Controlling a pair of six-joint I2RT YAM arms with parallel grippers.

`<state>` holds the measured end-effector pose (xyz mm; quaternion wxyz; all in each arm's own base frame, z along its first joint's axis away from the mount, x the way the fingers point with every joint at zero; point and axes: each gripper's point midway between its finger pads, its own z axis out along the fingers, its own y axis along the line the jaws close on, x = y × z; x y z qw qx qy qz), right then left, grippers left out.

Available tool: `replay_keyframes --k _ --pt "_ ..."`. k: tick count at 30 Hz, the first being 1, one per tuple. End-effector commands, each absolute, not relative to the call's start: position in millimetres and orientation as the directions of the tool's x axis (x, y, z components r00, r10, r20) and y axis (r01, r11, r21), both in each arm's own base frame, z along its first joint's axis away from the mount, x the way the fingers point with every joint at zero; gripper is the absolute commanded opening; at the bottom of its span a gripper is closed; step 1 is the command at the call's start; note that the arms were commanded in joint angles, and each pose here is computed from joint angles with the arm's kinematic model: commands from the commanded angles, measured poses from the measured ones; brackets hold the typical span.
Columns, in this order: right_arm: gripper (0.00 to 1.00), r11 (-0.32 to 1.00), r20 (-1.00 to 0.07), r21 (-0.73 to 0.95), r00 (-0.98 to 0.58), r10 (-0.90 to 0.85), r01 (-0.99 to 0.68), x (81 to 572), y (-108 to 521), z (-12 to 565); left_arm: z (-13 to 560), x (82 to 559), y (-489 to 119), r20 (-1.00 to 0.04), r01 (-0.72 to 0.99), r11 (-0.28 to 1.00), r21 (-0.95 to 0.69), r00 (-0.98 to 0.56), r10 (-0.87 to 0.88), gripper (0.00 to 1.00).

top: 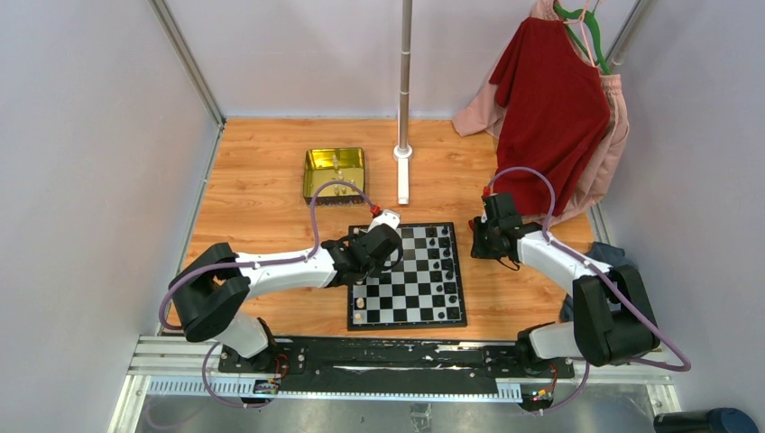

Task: Set up the chess pieces on the board
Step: Place the chess piece on the chessboard.

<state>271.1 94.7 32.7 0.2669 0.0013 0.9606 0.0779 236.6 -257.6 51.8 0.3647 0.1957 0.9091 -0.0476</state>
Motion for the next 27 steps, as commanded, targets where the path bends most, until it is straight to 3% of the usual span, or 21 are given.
replay_keyframes --k 1,8,20,27 --pt "0.28 0.992 -0.506 0.123 -0.861 0.04 -0.026 272.2 87.2 31.5 46.0 238.6 -254.3 -0.678 0.389 0.919 0.061 -0.66 0.325 0.25" --pt "0.28 0.992 -0.505 0.123 -0.862 0.039 -0.027 272.2 87.5 31.3 47.0 238.5 -254.6 -0.676 0.395 0.916 0.062 -0.659 0.33 0.34" --pt "0.28 0.992 -0.506 0.123 -0.861 0.04 -0.026 272.8 87.3 32.0 64.0 243.5 -254.6 -0.69 0.39 0.917 0.08 -0.642 0.333 0.35" --pt "0.28 0.992 -0.514 0.125 -0.857 0.043 -0.026 274.7 87.4 35.1 111.8 251.1 -253.4 -0.724 0.341 0.937 0.073 -0.629 0.285 0.35"
